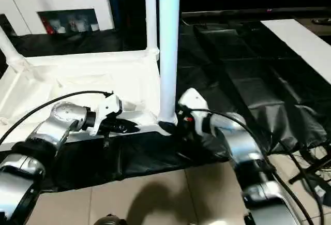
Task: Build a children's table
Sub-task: Rotate leg to tighten
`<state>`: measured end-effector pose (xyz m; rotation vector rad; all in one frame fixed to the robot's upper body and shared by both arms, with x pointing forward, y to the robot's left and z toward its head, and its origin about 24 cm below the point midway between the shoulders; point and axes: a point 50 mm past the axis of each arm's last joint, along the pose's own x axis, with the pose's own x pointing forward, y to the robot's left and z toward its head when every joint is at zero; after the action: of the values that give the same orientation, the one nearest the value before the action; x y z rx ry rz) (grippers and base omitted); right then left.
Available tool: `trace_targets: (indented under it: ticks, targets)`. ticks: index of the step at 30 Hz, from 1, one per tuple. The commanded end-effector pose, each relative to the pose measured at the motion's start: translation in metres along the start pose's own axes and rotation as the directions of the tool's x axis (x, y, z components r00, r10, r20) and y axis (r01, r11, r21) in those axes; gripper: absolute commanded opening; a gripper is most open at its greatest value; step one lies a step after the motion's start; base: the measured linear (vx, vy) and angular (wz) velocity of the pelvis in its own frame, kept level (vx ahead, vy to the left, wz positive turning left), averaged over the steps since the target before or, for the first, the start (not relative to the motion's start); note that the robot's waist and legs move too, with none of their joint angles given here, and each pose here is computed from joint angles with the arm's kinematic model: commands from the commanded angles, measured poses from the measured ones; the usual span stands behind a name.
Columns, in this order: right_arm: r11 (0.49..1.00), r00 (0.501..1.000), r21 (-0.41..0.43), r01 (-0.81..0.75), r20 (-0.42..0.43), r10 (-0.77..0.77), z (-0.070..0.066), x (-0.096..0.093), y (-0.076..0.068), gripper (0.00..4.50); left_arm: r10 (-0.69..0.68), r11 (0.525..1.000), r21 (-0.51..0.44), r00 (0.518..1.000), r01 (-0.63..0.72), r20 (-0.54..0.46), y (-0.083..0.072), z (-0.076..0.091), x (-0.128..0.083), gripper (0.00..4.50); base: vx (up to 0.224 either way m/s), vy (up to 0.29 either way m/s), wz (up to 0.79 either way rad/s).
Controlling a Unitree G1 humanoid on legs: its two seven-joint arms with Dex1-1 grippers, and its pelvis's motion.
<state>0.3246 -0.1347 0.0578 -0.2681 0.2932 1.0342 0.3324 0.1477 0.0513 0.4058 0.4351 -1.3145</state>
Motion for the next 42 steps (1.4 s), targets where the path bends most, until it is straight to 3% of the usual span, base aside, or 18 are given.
trace_targets:
  ticks: [1, 3, 4, 13, 15, 19, 21, 27, 31, 32, 34, 37, 38, 42]
  targets:
    - [0.999, 1.000, -0.029, -0.016, -0.005, 0.016, 0.002, 0.003, -0.002, 4.15, -0.019, 0.998, -0.061, 0.999, 0.016, -0.048, -0.007, -0.017, -0.001, 0.00, 0.000, 0.000, 0.00]
    - [0.999, 0.999, -0.034, -0.037, -0.006, 0.037, 0.003, 0.006, -0.002, 4.15, -0.019, 0.998, -0.061, 0.999, 0.016, -0.048, -0.008, -0.015, -0.003, 0.00, 0.000, 0.000, 0.00]
    - [0.998, 0.999, -0.035, -0.043, -0.009, 0.043, 0.002, 0.008, -0.002, 3.82, -0.019, 0.998, -0.063, 0.999, 0.016, -0.046, -0.009, -0.015, -0.003, 0.00, 0.000, 0.000, 0.00]
    - [0.997, 0.997, -0.034, -0.068, -0.023, 0.067, -0.001, 0.014, -0.006, 3.26, -0.032, 0.995, -0.093, 0.999, 0.028, -0.044, -0.010, -0.013, -0.006, 0.00, 0.000, 0.000, 0.00]
    - [0.998, 0.998, -0.029, -0.064, -0.022, 0.063, -0.001, 0.016, -0.008, 2.94, -0.031, 0.995, -0.099, 0.998, 0.026, -0.046, -0.009, -0.013, -0.006, 0.00, 0.000, 0.000, 0.00]
    - [0.997, 0.997, 0.004, -0.074, -0.009, 0.074, -0.003, 0.019, -0.006, 2.77, -0.013, 0.993, -0.114, 0.999, 0.007, -0.052, -0.007, -0.012, -0.004, 0.00, 0.000, 0.000, 0.00]
    - [0.997, 0.999, 0.066, -0.037, 0.015, 0.036, -0.008, 0.027, -0.001, 2.74, 0.040, 0.992, -0.119, 0.998, -0.046, -0.052, -0.007, -0.008, 0.007, 0.00, 0.000, 0.000, 0.00]
    - [0.973, 0.990, 0.195, 0.126, 0.040, -0.136, -0.014, 0.053, 0.014, 2.72, 0.141, 0.980, -0.140, 0.990, -0.143, -0.022, -0.009, 0.007, 0.038, 0.00, 0.000, 0.000, 0.00]
    - [0.889, 0.938, 0.333, 0.315, 0.029, -0.344, -0.005, 0.078, 0.021, 2.72, 0.211, 0.965, -0.156, 0.977, -0.210, -0.005, -0.012, 0.020, 0.062, 0.00, 0.000, 0.000, 0.00]
    - [0.889, 0.938, 0.333, 0.315, 0.029, -0.344, -0.005, 0.078, 0.021, 2.72, 0.211, 0.965, -0.156, 0.977, -0.210, -0.005, -0.012, 0.020, 0.062, 0.00, 0.000, 0.000, 0.00]
    - [0.899, 0.938, 0.326, 0.292, 0.086, -0.336, 0.012, 0.096, 0.033, 2.72, 0.216, 0.966, -0.147, 0.976, -0.214, -0.002, -0.018, 0.026, 0.075, 0.00, 0.000, 0.000, 0.00]
    - [0.924, 0.945, 0.290, 0.251, 0.134, -0.299, 0.020, 0.099, 0.037, 2.72, 0.211, 0.968, -0.137, 0.978, -0.210, -0.011, -0.019, 0.025, 0.076, 0.00, 0.000, 0.000, 0.00]
    - [0.933, 0.945, 0.261, 0.248, 0.147, -0.293, 0.022, 0.099, 0.037, 3.28, 0.211, 0.968, -0.136, 0.977, -0.211, -0.014, -0.019, 0.025, 0.075, 0.00, 0.000, 0.000, 0.00]
    - [0.961, 0.953, 0.190, 0.200, 0.190, -0.236, 0.014, 0.078, 0.024, 3.60, 0.148, 0.979, -0.147, 0.989, -0.143, 0.027, -0.021, 0.017, 0.059, 0.00, 0.000, 0.000, 0.00]
